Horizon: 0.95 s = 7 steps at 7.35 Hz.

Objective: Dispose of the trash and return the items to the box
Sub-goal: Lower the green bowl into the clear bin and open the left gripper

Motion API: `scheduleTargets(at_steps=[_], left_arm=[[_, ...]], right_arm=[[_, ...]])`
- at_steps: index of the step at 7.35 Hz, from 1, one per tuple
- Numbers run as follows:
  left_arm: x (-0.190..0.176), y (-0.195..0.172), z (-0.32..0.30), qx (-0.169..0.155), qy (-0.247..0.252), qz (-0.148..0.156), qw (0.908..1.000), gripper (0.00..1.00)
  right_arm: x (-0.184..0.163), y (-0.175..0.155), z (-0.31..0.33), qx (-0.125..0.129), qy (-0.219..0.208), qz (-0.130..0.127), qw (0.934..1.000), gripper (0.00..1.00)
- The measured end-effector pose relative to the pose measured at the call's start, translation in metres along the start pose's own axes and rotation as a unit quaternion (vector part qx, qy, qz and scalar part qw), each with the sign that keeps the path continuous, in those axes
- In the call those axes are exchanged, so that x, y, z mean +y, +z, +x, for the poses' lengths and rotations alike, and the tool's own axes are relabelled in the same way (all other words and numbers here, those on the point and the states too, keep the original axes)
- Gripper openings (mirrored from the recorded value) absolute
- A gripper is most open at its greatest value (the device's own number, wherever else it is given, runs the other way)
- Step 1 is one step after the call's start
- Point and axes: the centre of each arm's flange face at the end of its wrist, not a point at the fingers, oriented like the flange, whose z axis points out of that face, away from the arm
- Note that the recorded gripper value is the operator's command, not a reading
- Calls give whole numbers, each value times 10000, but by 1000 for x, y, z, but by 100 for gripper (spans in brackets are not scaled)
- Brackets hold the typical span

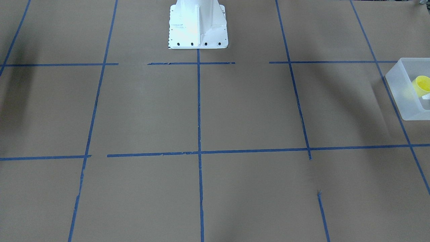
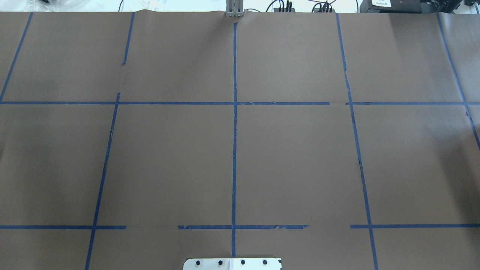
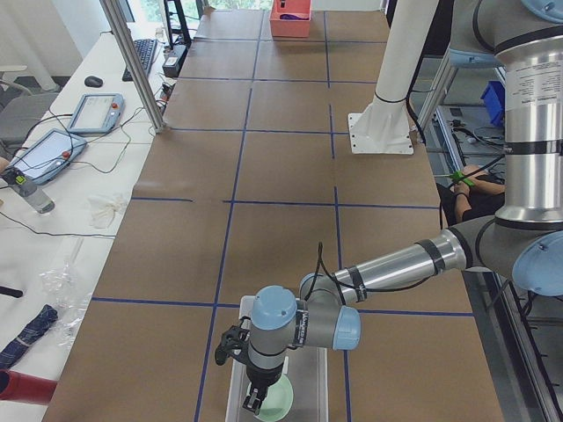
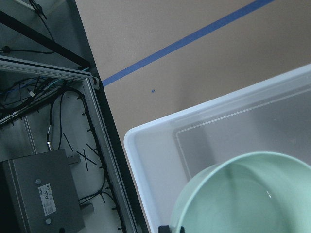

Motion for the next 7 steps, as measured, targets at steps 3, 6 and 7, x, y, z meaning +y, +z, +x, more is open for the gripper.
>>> scheduleTargets(at_steps=[3,6,7], left_arm=[[-27,-38,16,415,8,279,9987,100],[-57,-89,40,939,-531,709,9916,100],[-68,-107,46,1032,-692,613,9904,100]], right_arm=[[0,0,0,0,0,0,10000,100],[0,0,0,0,-2,-2,10000,100],[0,0,0,-1,-3,-4,10000,100]])
